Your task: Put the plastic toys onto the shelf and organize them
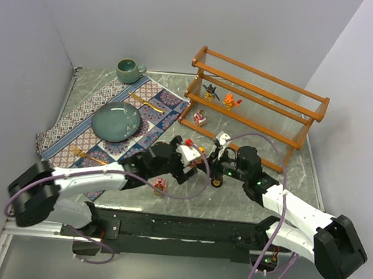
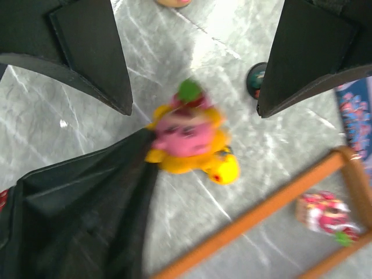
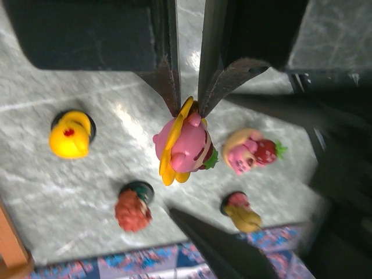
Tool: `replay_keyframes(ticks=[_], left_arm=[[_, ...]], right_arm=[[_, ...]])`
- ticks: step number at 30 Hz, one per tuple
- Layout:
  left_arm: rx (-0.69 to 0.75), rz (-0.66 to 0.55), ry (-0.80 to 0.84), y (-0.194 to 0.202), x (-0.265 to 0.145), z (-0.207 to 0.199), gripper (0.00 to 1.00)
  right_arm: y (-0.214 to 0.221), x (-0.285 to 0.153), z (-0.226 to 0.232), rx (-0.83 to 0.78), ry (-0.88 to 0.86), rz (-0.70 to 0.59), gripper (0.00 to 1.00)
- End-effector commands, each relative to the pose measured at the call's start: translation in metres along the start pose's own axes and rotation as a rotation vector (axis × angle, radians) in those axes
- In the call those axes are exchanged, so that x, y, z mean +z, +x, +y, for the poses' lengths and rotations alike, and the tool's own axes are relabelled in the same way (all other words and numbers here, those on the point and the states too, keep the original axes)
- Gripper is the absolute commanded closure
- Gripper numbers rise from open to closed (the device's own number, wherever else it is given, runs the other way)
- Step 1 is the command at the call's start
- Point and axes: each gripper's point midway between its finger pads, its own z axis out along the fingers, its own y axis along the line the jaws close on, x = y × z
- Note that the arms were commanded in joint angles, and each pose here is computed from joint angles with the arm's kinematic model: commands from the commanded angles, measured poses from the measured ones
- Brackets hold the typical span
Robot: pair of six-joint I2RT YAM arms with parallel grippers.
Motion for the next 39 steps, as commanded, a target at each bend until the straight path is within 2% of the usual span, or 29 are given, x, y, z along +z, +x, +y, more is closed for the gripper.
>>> replay_keyframes(ticks=[1, 8, 14, 21, 30, 39], left_arm=[[-0.073, -0.132, 0.037, -0.026, -0.021, 0.011, 0.07], [-0.178, -0.174, 0.044, -0.034, -0.020, 0.019, 0.09], [-0.426, -0.226, 0.032, -0.055, -0.010, 0.026, 0.11], [-0.680, -0.192, 0.007, -0.054, 0.004, 0.025, 0.15], [-0.804, -0.144, -0.040, -0.058, 0.017, 0.022, 0.16], [-0.844, -0.059, -0.130, -0.038, 0.026, 0.018, 0.20]], right_arm=[[-0.020, 0.003, -0.004, -0.065, 0.020, -0.036, 1.00], [-0.020, 0.005, 0.002, -0.079, -0.019, -0.039, 1.00], [-0.019, 0.005, 0.000, -0.075, -0.007, -0.034, 1.00], [-0.019, 0.006, 0.000, -0.072, 0.000, -0.040, 1.00], [-0.021, 0.005, -0.004, -0.078, 0.029, -0.048, 1.00], [-0.020, 0.006, -0.006, -0.076, 0.048, -0.048, 1.00]])
